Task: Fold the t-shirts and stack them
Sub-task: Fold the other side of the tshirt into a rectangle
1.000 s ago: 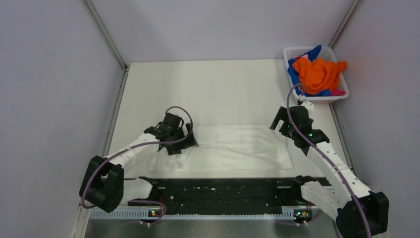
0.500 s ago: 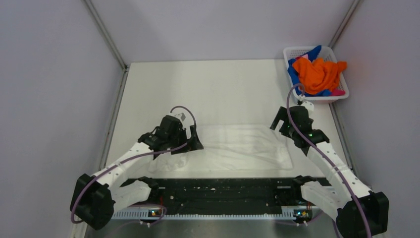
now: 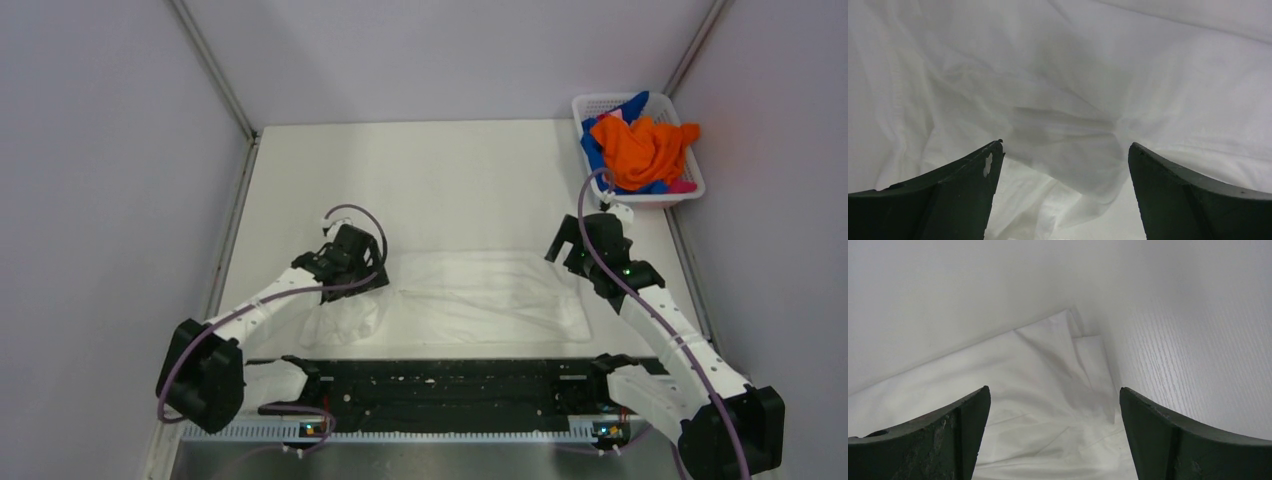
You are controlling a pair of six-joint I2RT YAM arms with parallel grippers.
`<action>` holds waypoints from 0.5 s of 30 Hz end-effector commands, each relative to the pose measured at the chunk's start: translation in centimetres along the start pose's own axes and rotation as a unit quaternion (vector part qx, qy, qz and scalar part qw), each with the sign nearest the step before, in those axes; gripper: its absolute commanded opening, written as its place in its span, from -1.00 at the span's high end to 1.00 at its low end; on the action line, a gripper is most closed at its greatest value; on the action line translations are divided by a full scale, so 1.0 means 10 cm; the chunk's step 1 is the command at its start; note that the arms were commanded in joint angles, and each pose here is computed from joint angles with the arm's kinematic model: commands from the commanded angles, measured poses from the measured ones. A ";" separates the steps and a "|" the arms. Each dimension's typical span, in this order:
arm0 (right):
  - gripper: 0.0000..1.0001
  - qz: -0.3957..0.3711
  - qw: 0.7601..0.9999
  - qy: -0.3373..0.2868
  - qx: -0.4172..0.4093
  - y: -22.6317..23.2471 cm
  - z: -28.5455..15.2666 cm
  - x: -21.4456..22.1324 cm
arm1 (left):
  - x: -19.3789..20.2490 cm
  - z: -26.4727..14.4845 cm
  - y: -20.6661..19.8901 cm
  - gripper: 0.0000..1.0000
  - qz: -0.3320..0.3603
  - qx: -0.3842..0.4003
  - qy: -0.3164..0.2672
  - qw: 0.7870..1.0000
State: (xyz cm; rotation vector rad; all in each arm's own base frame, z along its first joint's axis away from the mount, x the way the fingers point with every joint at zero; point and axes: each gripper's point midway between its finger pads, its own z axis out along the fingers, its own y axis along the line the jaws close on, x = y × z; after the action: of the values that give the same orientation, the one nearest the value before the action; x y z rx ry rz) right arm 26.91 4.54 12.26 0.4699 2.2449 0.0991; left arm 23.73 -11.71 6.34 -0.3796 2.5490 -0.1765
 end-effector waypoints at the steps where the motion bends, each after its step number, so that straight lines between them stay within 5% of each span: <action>1: -0.97 -0.006 1.000 -0.011 -0.015 0.07 0.01 -0.03 | -0.36 0.10 -0.17 -0.98 -0.011 -0.006 -0.045 0.999; 8: -0.97 -0.004 1.000 -0.023 -0.011 0.03 -0.04 -0.08 | -0.06 0.02 -0.69 -0.93 0.034 0.126 0.046 0.990; 15: -0.97 -0.004 0.999 -0.030 -0.009 0.02 -0.06 -0.10 | 0.43 -0.31 -0.81 -0.93 0.062 0.217 0.115 0.967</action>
State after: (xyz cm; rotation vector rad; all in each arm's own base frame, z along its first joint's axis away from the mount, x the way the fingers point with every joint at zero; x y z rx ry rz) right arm 26.83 4.40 12.77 0.4626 2.2204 0.1030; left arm 23.21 -18.23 7.07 -0.1601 2.6419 -0.5247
